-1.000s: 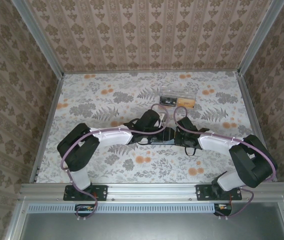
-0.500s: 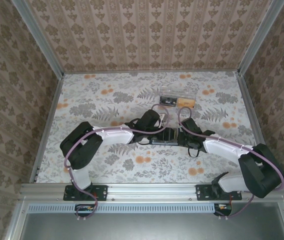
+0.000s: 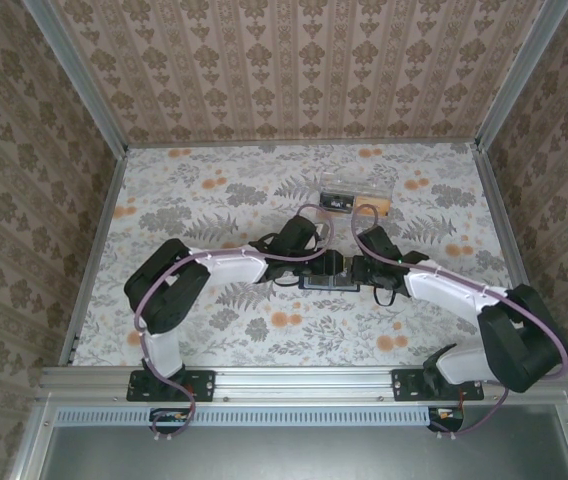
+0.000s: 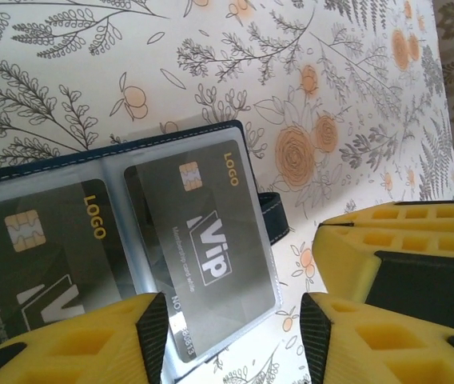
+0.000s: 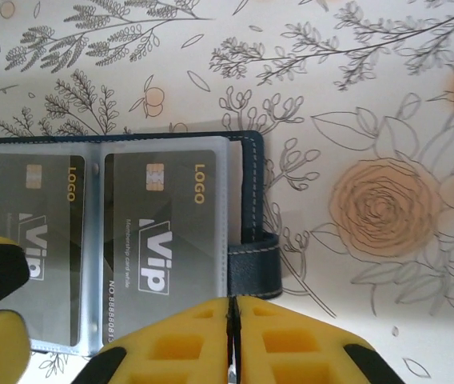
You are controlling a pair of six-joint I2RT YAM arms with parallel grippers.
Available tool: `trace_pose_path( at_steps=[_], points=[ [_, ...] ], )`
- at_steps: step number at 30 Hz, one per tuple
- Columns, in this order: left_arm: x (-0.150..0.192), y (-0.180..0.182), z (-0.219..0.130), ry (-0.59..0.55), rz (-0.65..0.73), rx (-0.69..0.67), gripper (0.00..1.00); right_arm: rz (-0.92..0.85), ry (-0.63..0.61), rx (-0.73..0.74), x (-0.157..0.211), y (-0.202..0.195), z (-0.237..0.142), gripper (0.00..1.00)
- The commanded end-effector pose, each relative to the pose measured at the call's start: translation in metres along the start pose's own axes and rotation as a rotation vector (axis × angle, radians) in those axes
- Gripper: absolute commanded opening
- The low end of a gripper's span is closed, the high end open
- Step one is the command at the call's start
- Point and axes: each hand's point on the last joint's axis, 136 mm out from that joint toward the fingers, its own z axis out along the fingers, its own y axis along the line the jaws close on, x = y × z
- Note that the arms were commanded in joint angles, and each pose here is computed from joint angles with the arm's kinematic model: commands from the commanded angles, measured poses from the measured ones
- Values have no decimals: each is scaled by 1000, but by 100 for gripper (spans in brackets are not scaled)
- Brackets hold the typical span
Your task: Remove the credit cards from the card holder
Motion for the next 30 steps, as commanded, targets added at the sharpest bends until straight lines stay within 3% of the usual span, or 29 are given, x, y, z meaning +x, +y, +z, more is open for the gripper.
trace_pose_path(
  at_steps=[1,5,21,26,30],
  points=[
    [0,5,7,16,-46,-28,50,-26,32,-16,-1,7,10,13],
    [3,10,12,33,-62,-46,45,-24,59,-10,4,7,20,13],
    [17,29,24,82,-100,-87,44,18,122,-27,25,6,39,12],
    [17,25,23,75,-103,-69,25,20,121,-24,25,5,38,13],
    [16,28,20,64,-116,-70,19,22,123,-19,26,3,39,13]
  ],
)
